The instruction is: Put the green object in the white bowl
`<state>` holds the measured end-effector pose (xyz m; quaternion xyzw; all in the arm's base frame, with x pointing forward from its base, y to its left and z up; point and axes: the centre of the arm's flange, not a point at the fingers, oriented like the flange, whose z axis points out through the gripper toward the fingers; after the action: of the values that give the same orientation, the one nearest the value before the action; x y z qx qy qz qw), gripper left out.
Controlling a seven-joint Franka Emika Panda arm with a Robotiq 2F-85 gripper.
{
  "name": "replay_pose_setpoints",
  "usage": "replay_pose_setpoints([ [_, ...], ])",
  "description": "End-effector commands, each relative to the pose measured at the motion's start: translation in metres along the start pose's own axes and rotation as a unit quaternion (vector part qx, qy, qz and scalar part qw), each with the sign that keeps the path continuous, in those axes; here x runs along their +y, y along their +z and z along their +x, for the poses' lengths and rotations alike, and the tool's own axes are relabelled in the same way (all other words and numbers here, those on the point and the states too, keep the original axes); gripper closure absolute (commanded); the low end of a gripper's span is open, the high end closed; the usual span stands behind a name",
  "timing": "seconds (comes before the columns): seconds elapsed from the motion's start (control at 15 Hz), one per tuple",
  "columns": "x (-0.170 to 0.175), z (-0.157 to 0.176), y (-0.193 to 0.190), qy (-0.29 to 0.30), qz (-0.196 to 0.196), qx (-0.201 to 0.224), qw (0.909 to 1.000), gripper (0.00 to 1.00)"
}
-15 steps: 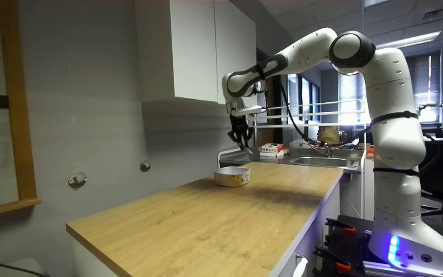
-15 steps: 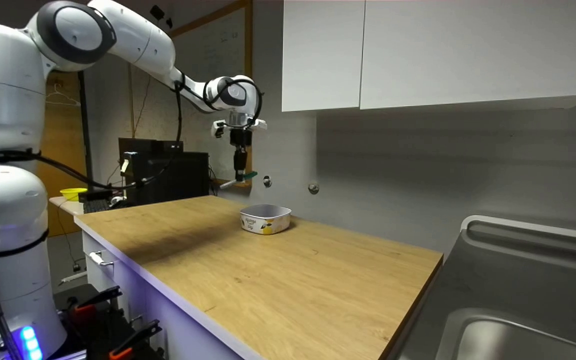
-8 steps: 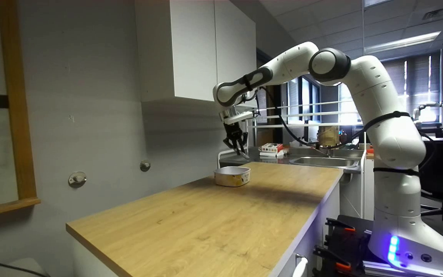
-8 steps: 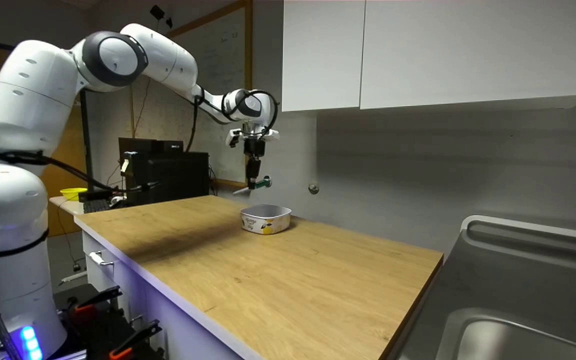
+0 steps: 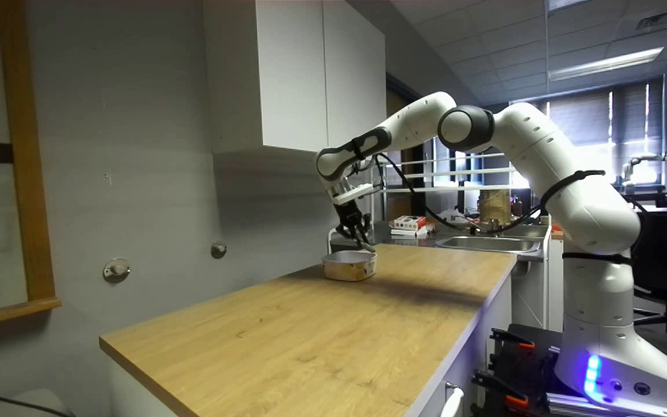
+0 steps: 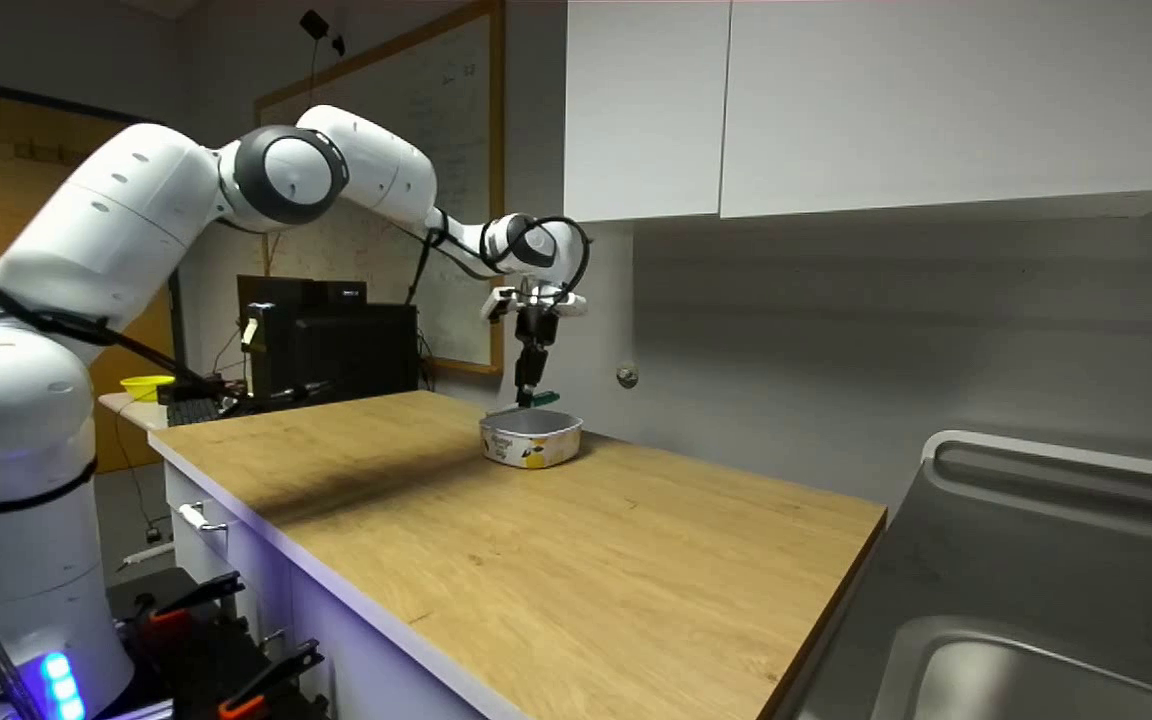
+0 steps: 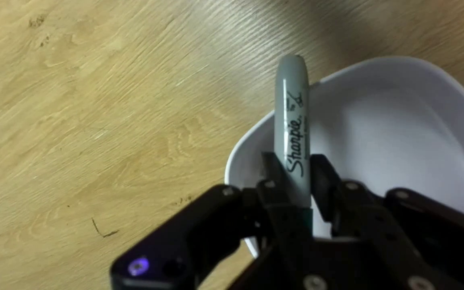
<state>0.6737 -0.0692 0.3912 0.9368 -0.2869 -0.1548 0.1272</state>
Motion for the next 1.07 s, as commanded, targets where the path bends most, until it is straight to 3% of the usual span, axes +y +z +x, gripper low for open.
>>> replay_pose_setpoints([
  [0.0,-0.005,0.034,0.007,-0.006,-0.004,-0.029,0.9995,0.87],
  [0.53,0.018,0.052,0.025,0.009,-0.026,-0.058,0.9979,0.87],
  [1.0,0.017,0.039,0.011,0.008,-0.033,-0.055,0.9979,0.87],
])
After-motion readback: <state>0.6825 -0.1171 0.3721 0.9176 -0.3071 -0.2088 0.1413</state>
